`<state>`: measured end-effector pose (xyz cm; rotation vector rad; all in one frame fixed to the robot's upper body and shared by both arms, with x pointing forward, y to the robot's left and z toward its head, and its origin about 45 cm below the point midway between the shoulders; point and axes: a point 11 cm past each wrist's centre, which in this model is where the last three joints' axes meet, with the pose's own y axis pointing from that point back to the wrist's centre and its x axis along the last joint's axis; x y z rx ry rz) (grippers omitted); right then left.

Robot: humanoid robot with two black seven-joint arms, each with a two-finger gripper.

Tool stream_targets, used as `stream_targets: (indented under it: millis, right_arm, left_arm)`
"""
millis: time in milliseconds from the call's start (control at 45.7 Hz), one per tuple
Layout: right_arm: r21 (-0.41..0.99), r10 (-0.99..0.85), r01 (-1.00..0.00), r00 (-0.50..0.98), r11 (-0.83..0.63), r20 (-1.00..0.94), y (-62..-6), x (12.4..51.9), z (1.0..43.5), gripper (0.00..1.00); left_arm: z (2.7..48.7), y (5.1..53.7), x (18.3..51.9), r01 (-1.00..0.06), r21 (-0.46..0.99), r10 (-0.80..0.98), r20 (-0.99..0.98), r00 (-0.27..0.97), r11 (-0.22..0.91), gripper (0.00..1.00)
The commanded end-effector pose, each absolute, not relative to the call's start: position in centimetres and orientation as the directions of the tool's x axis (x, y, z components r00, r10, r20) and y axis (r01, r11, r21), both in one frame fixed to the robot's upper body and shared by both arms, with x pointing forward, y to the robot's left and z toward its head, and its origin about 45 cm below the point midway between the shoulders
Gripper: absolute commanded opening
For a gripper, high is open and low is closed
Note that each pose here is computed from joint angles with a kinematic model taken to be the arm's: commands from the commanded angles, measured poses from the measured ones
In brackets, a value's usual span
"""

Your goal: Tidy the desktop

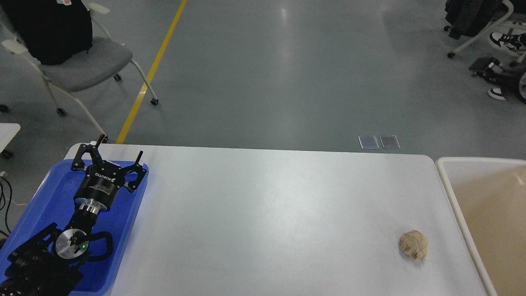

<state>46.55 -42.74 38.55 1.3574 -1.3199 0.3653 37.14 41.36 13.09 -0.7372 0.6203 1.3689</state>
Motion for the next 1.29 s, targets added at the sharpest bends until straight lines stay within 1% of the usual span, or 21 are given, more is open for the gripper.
stream_targets:
  millis: [0, 175, 438, 657, 875, 985, 1007, 1138, 1269]
  right_arm:
    - [0.48, -0.307, -0.849, 0.407, 0.219, 0.86, -38.2, 46.3, 41.8, 0.98]
    - [0.516, -0.245, -0.843, 0.475, 0.149, 0.845, -34.0, 45.5, 42.3, 0.98]
    - [0.625, -0.151, -0.78, 0.617, 0.012, 0.772, -27.7, 42.2, 42.7, 0.99]
    - [0.683, -0.086, -0.73, 0.682, -0.028, 0.726, -24.9, 40.9, 42.0, 0.99]
    - [0.804, -0.005, -0.588, 0.807, -0.087, 0.59, -22.4, 38.8, 40.1, 0.99]
    - [0.866, 0.041, -0.486, 0.869, -0.115, 0.493, -21.2, 36.8, 38.9, 0.99]
    - [0.884, 0.06, -0.45, 0.886, -0.123, 0.46, -20.8, 36.3, 38.8, 0.99]
    - [0.915, 0.11, -0.384, 0.911, -0.126, 0.398, -19.9, 35.3, 39.9, 0.99]
    - [0.937, 0.205, -0.34, 0.915, -0.075, 0.348, -19.1, 34.5, 41.1, 0.99]
  left_arm:
    - [13.1, 41.3, 37.1, -0.993, -0.104, 0.633, -0.766, 0.111, 0.049, 0.99]
    - [13.1, 41.3, 37.1, -0.993, -0.104, 0.633, -0.766, 0.111, 0.049, 0.99]
    - [13.1, 41.4, 37.1, -0.994, -0.104, 0.634, -0.766, 0.11, 0.047, 0.99]
    - [13.1, 41.4, 37.1, -0.994, -0.104, 0.634, -0.766, 0.11, 0.047, 0.99]
    - [13.0, 41.4, 37.1, -0.994, -0.102, 0.634, -0.766, 0.108, 0.046, 0.99]
    - [13.1, 41.5, 37.1, -0.994, -0.102, 0.635, -0.765, 0.108, 0.046, 0.99]
    - [13.1, 41.5, 37.1, -0.994, -0.102, 0.635, -0.765, 0.108, 0.046, 0.99]
    - [13.1, 41.5, 37.1, -0.994, -0.102, 0.635, -0.765, 0.108, 0.046, 0.99]
    - [13.0, 41.4, 37.1, -0.994, -0.102, 0.634, -0.766, 0.108, 0.046, 0.99]
